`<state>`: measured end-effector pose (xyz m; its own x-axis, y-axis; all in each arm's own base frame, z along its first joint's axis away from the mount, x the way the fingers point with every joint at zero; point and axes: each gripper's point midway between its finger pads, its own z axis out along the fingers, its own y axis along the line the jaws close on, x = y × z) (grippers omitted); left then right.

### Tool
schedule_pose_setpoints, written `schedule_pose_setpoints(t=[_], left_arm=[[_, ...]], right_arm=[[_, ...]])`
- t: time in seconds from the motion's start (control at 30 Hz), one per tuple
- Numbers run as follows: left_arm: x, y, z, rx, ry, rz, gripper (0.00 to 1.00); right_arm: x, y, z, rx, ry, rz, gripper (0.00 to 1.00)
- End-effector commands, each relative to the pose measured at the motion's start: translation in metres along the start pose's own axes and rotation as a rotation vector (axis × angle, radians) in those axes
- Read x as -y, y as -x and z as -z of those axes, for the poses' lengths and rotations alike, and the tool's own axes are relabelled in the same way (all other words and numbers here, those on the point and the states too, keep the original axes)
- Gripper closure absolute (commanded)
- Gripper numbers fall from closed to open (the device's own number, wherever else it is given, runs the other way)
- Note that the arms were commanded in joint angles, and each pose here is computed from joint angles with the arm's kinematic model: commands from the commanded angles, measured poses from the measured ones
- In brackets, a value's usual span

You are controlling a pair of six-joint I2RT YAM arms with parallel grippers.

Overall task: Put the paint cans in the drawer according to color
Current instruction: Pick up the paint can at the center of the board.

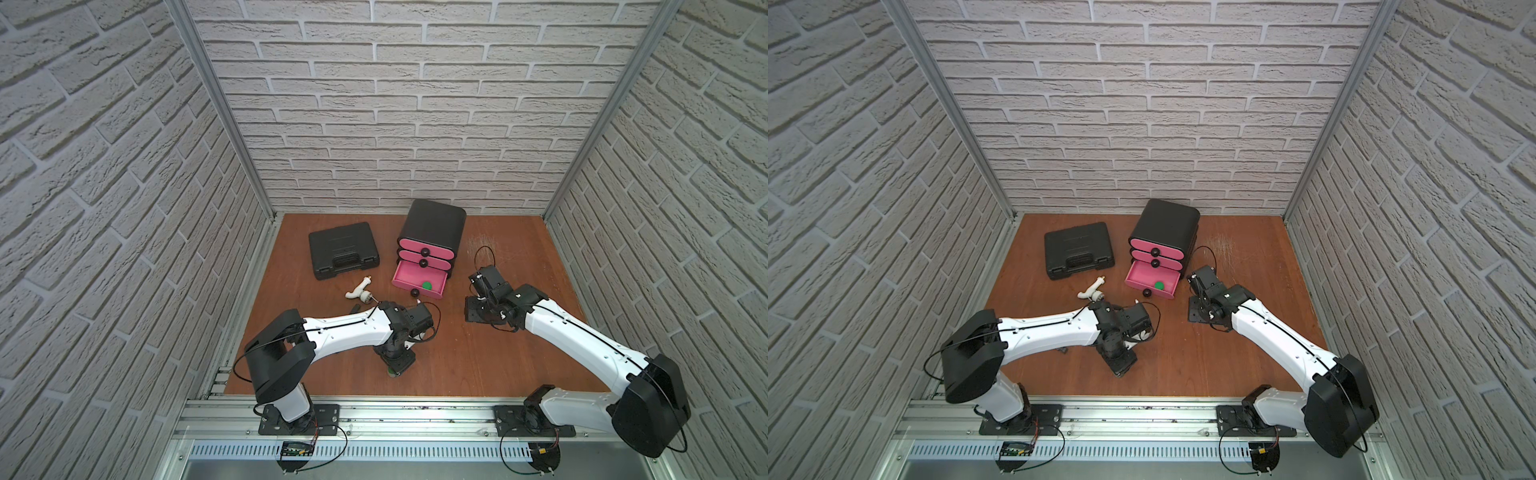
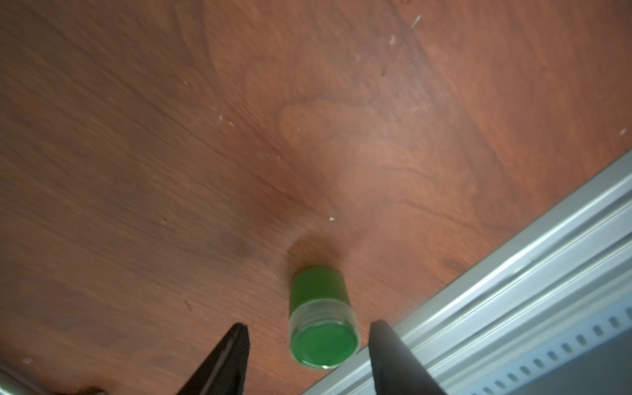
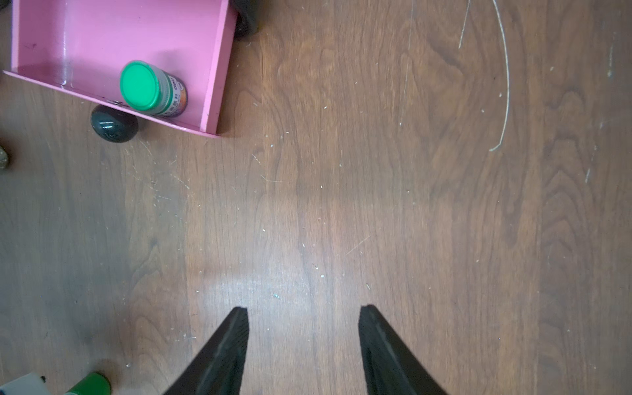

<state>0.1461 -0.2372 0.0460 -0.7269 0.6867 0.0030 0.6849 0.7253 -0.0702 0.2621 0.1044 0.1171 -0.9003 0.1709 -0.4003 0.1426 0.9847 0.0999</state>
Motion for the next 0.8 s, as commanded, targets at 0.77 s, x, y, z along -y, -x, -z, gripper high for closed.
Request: schedule_pose_setpoints(t=[0.77], left_arm=[[0.005, -0.009, -0.019, 0.009, 0.016, 0.012, 0.56]], right_arm=[[0.027, 0.0, 0.009, 0.024, -0.009, -0.056, 0.44]])
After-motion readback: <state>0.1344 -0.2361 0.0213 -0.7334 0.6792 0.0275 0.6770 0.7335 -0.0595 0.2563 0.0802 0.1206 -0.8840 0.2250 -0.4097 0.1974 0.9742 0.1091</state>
